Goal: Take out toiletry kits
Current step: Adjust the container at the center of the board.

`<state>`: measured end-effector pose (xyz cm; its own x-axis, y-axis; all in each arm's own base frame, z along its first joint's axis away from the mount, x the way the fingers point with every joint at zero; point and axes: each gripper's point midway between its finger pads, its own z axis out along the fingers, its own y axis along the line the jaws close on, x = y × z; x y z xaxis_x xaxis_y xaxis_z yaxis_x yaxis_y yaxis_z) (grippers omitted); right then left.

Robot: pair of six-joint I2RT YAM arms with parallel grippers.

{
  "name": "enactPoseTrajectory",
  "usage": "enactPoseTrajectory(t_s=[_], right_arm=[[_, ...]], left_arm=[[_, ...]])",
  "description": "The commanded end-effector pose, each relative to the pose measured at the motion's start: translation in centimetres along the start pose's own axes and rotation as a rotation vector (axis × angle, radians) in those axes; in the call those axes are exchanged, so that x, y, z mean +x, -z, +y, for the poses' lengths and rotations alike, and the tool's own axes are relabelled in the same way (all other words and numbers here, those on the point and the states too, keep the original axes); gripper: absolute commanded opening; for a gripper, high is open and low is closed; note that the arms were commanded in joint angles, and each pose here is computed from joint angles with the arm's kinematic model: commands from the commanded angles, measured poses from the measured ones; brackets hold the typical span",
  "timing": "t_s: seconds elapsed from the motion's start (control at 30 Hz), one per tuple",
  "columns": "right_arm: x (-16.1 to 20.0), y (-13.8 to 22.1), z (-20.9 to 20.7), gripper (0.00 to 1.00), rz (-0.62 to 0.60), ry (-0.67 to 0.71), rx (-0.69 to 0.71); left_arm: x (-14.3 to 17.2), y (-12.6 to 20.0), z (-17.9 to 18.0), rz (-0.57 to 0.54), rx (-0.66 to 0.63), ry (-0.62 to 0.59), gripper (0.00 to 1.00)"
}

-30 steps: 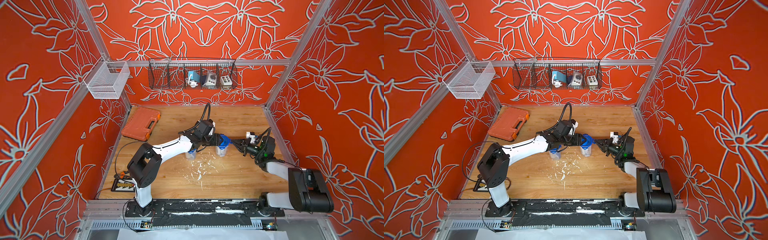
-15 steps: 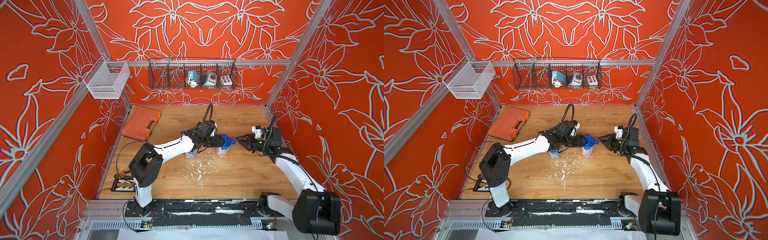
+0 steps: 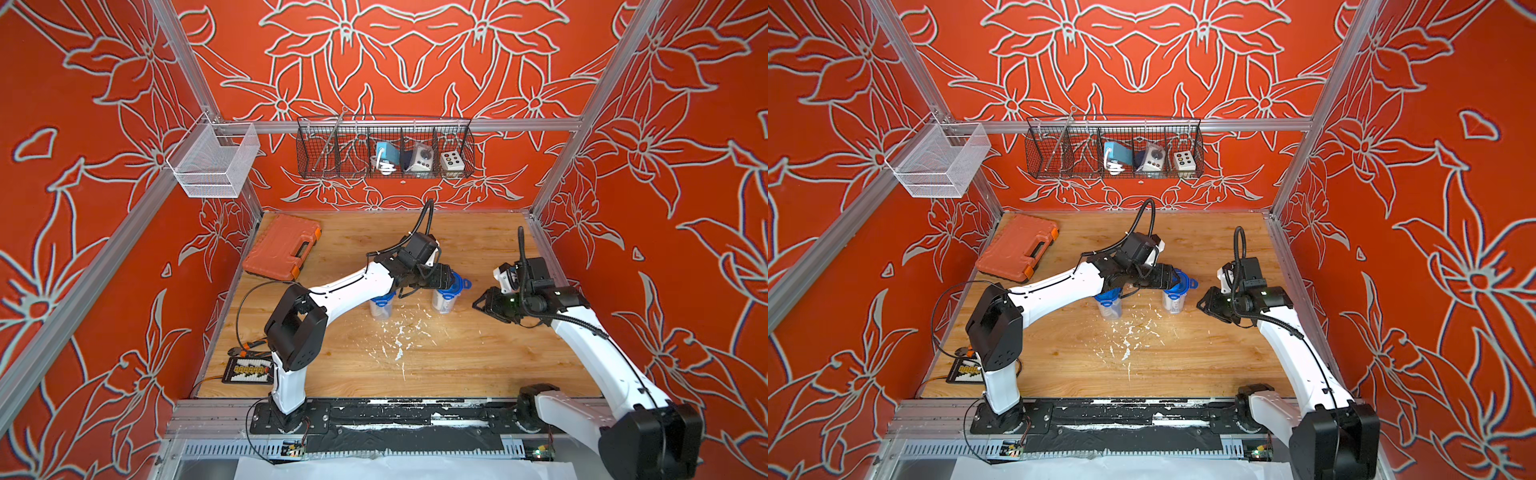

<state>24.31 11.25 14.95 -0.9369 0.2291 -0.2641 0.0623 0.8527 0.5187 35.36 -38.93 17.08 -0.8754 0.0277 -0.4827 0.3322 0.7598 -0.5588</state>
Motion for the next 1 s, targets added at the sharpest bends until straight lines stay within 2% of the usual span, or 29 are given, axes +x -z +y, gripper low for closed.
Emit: enactPoseTrajectory(t_s=[0.0,0.2,0.33,0.5,0.73,0.97], right_arm=[[-1.4,0.0,-0.3,0.40,-0.023,0.027,0.062],[-3.6,-1.7,1.1,0.41,-0.016,0.017,0.006],[-5.1,-1.9,1.2,0.41,-0.031,0.018,0.029],[-6.9,-1.9,1.5,0.42,-0.048,0.032,0.057],[-8.2,-2.8,2.8,0.43,-0.032,0.039,0.002],[-8.8,-3.2,3.4,0.44,-0.025,0.056,-0.022]], left_arm=[[1.2,-0.9,2.2,0.054,-0.068,-0.039,0.70],[2.2,-0.8,3.2,0.074,-0.095,-0.065,0.68],[2.5,-0.7,3.5,0.079,-0.096,-0.063,0.66],[3.5,-0.4,3.2,0.103,-0.068,-0.058,0.63],[5.2,-0.1,2.2,0.140,-0.007,-0.049,0.62],[5.2,0.0,0.9,0.141,0.052,-0.043,0.64]])
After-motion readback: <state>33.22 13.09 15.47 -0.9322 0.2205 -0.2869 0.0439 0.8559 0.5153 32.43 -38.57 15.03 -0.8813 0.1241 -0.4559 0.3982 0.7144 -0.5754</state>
